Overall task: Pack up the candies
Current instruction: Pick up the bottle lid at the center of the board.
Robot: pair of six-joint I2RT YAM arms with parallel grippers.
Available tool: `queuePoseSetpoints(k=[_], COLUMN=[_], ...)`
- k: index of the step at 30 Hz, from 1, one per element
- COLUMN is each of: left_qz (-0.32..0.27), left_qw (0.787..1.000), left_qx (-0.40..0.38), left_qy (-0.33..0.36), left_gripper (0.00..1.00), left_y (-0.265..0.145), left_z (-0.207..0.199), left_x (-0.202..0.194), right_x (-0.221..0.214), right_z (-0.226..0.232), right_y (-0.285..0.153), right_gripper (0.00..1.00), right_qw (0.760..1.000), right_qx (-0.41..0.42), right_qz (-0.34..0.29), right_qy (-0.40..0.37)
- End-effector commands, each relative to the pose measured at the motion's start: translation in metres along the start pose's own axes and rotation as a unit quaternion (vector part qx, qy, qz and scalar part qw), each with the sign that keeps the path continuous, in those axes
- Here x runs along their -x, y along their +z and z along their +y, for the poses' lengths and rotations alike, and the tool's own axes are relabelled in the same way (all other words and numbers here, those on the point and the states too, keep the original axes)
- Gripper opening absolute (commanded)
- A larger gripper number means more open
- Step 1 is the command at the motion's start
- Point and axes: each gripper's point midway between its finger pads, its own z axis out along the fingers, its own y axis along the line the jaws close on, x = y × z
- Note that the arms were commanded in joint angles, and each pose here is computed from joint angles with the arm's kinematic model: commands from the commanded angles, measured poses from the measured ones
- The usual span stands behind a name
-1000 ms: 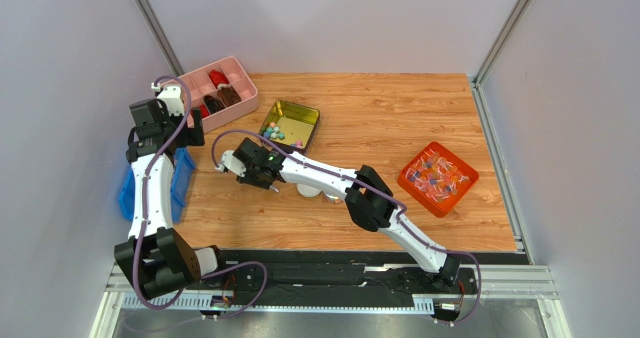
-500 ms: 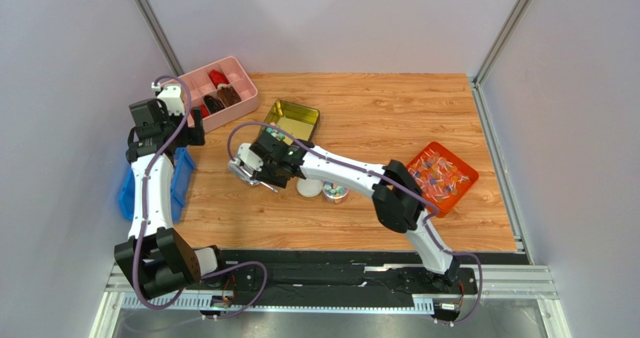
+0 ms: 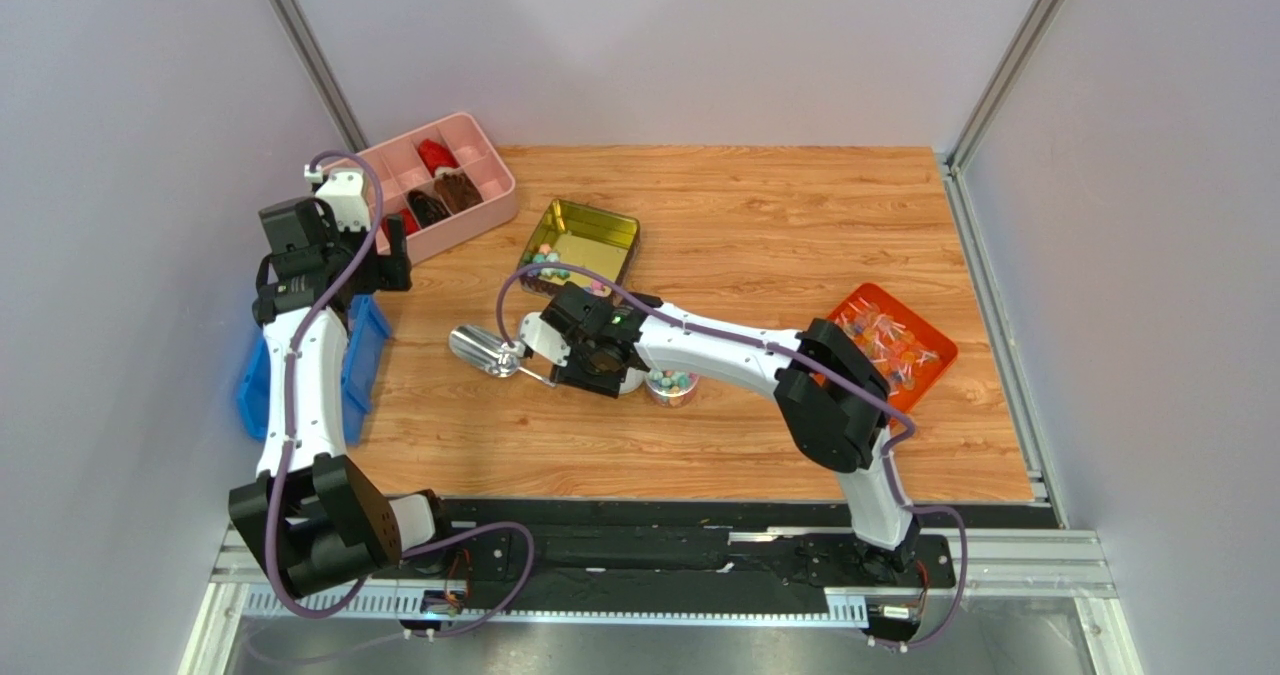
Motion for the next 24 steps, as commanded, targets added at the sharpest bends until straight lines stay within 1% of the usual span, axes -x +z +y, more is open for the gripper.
queuePoseSetpoints(k=[1,7,16,19,22,23,24], left_qz=[-0.02,-0.017,-0.015,-0.015,-0.015,-0.014,-0.016], left_qw=[1.0,1.0,1.0,1.0,1.0,1.0,1.0], left_qx=[-0.001,-0.002,-0.004,-0.005,-0.005,-0.006,-0.009], left_qy=[0.002,0.001,0.001,0.0,0.0,0.0,0.001], left_gripper=[0.99,0.99,0.99,0.99,0.99,0.99,0.99], left_y=[-0.003,-0.001,0.0,0.0,0.0,0.001,0.0], left_z=[0.001,0.0,0.001,0.0,0.0,0.0,-0.002], left_x=[0.008,0.006,0.005,0.005,0.005,0.004,0.005], right_x=[0.002,-0.013,-0.027,-0.031,-0.032,-0.031,-0.034], right_z=[0.006,0.017,0.013,0.015,0.016,0.017,0.02], right_y=[0.008,0.023,0.04,0.043,0.043,0.043,0.043], right_gripper=[0.45,0.43,0.42,0.33,0.19,0.12,0.09], right_qw=[1.0,0.999,0.999,0.998,0.998,0.998,0.997], right_qx=[0.017,0.034,0.014,0.018,0.024,0.027,0.034], right_qz=[-0.005,0.019,0.045,0.051,0.055,0.055,0.061], right_qy=[-0.006,-0.006,-0.012,-0.013,-0.013,-0.011,-0.012])
